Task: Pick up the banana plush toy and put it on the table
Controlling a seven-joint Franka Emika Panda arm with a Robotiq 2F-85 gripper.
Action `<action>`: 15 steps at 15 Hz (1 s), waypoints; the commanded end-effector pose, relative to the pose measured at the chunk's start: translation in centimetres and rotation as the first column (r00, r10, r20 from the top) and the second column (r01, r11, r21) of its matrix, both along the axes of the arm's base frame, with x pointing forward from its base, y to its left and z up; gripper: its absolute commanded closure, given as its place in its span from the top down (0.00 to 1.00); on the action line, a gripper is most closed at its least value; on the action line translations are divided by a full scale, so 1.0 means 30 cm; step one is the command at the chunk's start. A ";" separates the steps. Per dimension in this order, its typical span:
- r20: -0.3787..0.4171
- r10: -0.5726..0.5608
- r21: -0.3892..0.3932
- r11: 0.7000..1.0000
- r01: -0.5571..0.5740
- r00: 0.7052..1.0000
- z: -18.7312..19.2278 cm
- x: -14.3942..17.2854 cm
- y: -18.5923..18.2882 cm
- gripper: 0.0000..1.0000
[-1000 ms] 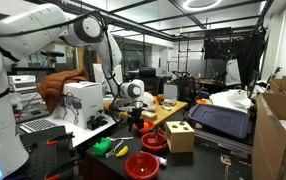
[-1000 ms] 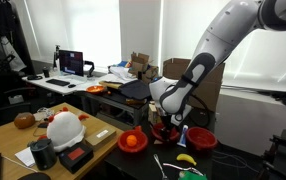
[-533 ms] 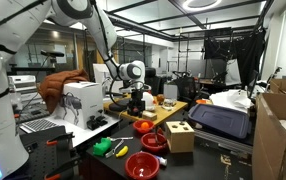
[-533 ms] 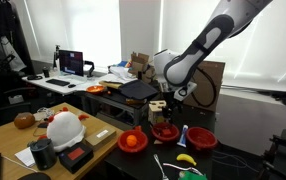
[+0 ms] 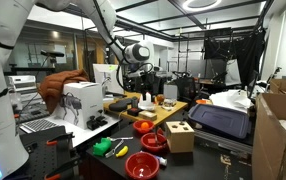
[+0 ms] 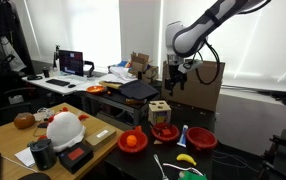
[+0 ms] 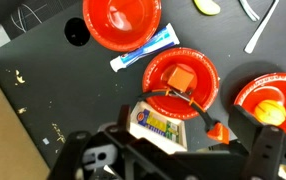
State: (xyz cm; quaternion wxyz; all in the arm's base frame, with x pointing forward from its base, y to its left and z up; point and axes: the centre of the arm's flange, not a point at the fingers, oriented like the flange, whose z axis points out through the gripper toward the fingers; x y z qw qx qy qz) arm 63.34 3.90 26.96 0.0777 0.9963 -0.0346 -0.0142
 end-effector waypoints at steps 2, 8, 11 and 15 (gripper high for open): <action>0.034 -0.029 0.010 1.000 0.028 0.999 0.227 0.107 -0.126 1.00; -0.001 -0.008 0.033 0.999 0.008 1.000 0.432 0.128 -0.247 1.00; -0.044 0.016 0.060 0.998 -0.013 0.999 0.487 0.101 -0.288 1.00; -0.107 0.046 0.114 0.993 -0.034 0.993 0.546 0.061 -0.350 1.00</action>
